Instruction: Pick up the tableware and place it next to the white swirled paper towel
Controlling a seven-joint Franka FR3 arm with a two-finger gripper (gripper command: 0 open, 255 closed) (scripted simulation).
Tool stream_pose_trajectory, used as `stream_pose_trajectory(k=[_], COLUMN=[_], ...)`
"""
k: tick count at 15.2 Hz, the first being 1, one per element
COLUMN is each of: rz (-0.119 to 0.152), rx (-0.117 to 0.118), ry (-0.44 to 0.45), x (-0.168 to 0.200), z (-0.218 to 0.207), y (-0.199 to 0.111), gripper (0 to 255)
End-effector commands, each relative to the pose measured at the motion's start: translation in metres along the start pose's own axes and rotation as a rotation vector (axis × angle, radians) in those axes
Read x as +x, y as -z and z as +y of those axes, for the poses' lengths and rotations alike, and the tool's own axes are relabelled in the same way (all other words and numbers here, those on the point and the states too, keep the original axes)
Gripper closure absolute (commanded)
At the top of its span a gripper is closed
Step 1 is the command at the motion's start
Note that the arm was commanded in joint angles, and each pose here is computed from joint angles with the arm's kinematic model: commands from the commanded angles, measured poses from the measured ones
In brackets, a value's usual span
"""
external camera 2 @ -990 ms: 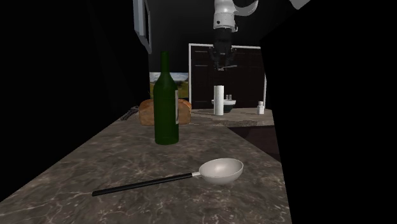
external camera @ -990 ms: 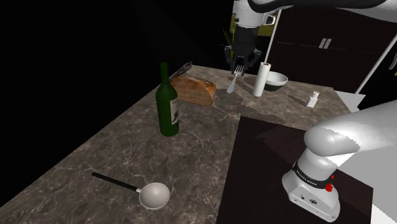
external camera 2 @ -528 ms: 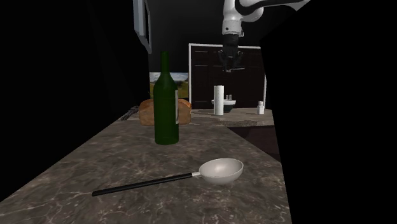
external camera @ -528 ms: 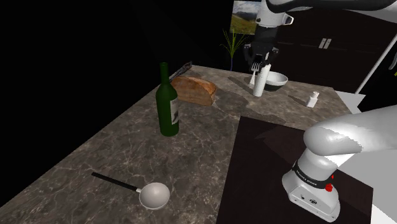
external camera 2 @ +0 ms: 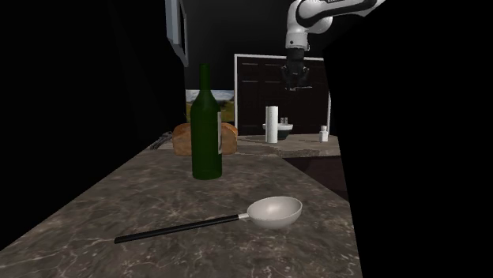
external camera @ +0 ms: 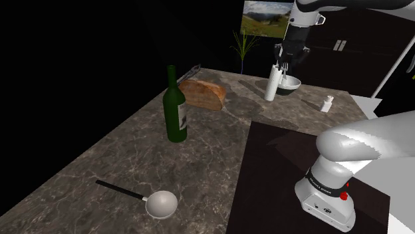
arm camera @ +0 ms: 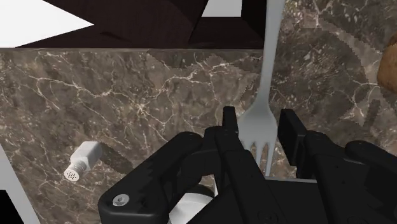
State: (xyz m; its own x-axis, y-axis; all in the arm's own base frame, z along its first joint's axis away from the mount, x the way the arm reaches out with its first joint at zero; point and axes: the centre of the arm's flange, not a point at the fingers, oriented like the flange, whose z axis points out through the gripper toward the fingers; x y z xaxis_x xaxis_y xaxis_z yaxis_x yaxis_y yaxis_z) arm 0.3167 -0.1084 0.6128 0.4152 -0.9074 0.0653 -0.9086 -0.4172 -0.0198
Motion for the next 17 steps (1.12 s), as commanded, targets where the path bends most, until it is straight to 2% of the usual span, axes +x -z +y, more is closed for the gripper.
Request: stream_pose_trajectory(k=[1,14,17], rz=[0.0,0.0,0.0], rx=[-0.001,-0.001,-0.001], ry=[0.001,0.001,0.001], x=[0.021,0.148,0.152], z=[0.019,0.134,0.139], y=[-0.001,-0.007,-0.017], gripper=[255,255,255])
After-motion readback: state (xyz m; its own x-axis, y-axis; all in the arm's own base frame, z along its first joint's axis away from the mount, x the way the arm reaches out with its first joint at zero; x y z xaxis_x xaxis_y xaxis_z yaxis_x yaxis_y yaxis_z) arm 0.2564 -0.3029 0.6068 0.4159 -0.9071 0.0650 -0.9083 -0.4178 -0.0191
